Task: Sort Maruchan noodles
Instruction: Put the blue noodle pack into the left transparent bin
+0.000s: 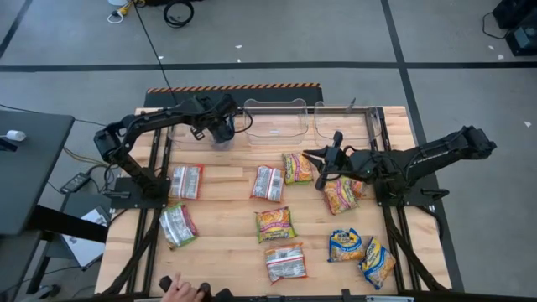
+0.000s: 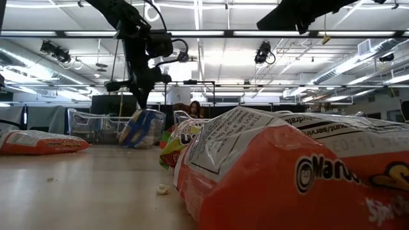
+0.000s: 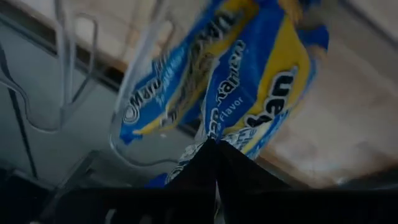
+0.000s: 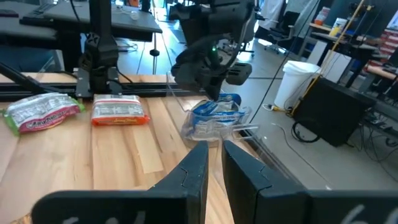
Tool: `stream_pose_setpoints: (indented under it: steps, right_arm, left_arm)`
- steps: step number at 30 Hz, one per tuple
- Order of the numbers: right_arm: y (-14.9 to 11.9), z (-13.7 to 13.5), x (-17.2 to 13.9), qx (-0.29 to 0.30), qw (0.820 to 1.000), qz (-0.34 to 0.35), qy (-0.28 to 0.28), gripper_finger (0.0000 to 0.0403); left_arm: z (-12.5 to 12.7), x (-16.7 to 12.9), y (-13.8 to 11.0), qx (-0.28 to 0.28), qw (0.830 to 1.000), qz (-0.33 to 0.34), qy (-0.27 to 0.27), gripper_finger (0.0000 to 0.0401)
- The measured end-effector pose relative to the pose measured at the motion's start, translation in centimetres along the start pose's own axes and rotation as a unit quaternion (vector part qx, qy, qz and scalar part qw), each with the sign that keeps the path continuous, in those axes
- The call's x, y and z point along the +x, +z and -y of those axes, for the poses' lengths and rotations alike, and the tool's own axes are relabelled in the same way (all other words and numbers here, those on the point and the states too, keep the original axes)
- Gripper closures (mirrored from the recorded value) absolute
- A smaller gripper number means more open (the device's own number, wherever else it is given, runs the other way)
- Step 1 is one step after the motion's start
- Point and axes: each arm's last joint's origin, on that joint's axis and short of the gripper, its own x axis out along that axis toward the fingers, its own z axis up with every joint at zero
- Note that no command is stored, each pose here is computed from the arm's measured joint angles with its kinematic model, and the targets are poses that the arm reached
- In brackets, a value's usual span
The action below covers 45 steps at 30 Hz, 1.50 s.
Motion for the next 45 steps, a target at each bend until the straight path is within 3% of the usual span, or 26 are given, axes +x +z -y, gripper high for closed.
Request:
stream_pose_setpoints:
  steps: [3, 12, 25, 28, 31, 34, 36, 39, 43, 45]
  right_arm:
    - [-0.1, 0.1, 0.1, 0.009, 1.000, -0.004, -0.002, 0.0350]
    - [-0.5, 0.2, 0.1, 0.005, 1.000, -0.022, -0.004, 0.0350]
    - [-0.6, 1.3, 0.8, 0.002, 0.999, -0.027, -0.033, 0.0350]
    - [0.2, 1.5, 0.7, -0.017, 0.999, -0.039, -0.032, 0.0350]
    - [1.6, 1.7, 0.6, -0.029, 0.996, -0.080, -0.032, 0.0350]
    - [3.4, 1.6, 0.7, -0.029, 0.991, -0.133, -0.010, 0.0350]
    - [4.2, 1.1, 0.9, -0.019, 0.985, -0.173, 0.019, 0.0350]
    - [4.5, -0.7, 1.1, -0.003, 0.963, -0.254, 0.085, 0.0350]
    - [4.4, -4.3, 0.6, 0.009, 0.918, -0.365, 0.156, 0.0351]
    - [4.0, -6.2, 0.0, 0.015, 0.891, -0.420, 0.171, 0.0351]
  left_arm:
    - [0.0, 0.1, 0.2, -0.028, 0.999, 0.032, 0.004, 0.0393]
    - [-0.4, 0.2, 0.1, -0.120, 0.992, 0.029, 0.025, 0.0388]
    - [-0.6, 0.0, 0.0, -0.147, 0.989, 0.002, 0.031, 0.0290]
    - [-1.5, -1.8, -0.2, -0.174, 0.982, -0.021, 0.063, 0.0279]
    - [-2.2, -5.0, -0.3, -0.226, 0.969, -0.001, 0.101, 0.0276]
    - [-2.5, -8.3, -0.6, -0.333, 0.934, 0.033, 0.126, 0.0275]
    - [-2.4, -10.1, -0.8, -0.432, 0.891, 0.055, 0.128, 0.0275]
    - [-1.3, -12.0, -1.1, -0.556, 0.821, 0.093, 0.089, 0.0276]
    - [0.7, -14.4, -0.6, -0.629, 0.753, 0.194, -0.004, 0.0288]
    - [1.4, -15.9, 0.2, -0.632, 0.736, 0.240, -0.030, 0.0297]
